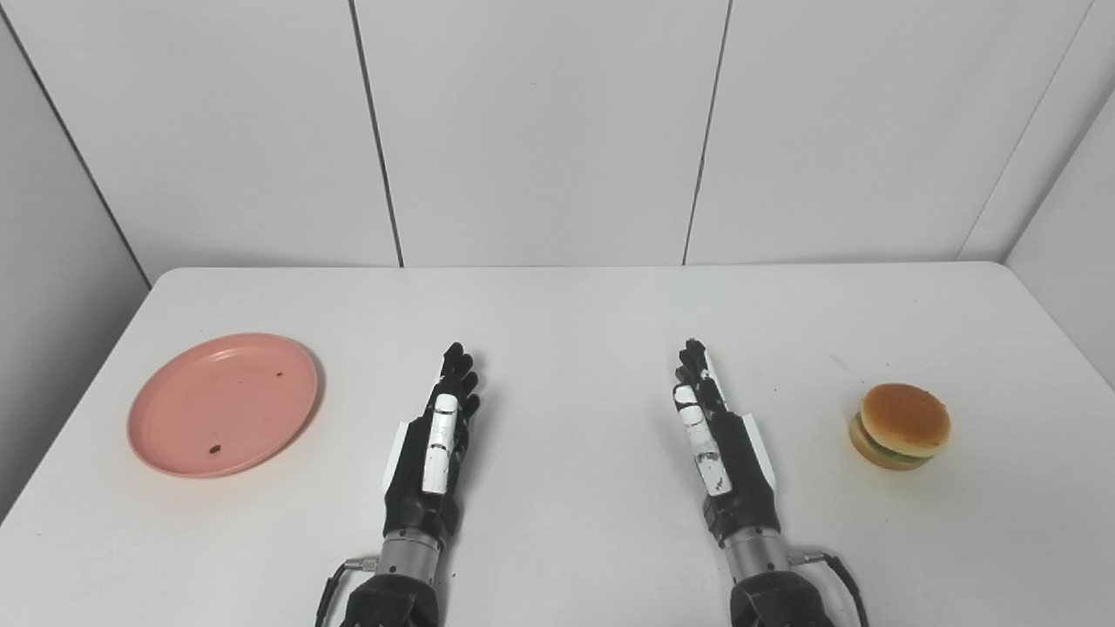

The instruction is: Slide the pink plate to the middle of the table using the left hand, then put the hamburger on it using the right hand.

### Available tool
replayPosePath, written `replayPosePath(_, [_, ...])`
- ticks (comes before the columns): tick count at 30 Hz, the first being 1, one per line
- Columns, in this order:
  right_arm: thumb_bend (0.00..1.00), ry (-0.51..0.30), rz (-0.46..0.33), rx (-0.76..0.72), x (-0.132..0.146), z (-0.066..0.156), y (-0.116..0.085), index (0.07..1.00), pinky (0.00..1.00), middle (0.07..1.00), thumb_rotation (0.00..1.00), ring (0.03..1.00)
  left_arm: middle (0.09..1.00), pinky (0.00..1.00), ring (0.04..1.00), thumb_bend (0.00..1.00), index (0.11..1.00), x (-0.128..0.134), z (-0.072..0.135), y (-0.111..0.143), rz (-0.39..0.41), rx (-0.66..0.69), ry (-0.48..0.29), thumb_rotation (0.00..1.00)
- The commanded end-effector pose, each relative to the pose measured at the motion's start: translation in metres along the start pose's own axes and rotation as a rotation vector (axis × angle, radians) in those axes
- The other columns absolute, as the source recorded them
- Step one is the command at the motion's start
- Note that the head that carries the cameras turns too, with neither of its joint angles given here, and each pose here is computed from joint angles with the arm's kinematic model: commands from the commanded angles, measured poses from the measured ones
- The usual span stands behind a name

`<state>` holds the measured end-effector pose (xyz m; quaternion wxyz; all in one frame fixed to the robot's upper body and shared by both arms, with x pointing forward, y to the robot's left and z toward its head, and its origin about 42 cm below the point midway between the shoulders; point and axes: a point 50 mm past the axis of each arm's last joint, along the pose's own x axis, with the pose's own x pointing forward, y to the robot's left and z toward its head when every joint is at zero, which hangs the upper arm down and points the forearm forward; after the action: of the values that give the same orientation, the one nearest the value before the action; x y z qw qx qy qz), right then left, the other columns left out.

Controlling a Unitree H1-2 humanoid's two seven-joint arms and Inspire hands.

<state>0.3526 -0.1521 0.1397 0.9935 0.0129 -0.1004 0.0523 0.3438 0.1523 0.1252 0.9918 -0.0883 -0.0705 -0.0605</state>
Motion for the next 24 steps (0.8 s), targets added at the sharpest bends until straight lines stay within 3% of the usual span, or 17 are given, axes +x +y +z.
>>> replayPosePath(1, [0.56, 0.03, -0.008, 0.004, -0.0065, -0.008, -0.0022, 1.0, 1.0, 1.0, 0.9, 1.0, 1.0, 1.0, 1.0, 0.54, 1.0, -0.0335, -0.0362, 0.0212, 0.037, 0.028, 0.134, 1.0])
replayPosePath(24, [0.58, 0.026, -0.01, 0.001, -0.0059, -0.008, -0.0035, 1.0, 1.0, 1.0, 0.89, 1.0, 1.0, 1.0, 1.0, 0.54, 1.0, -0.0337, -0.0357, 0.0193, 0.042, 0.023, 0.128, 1.0])
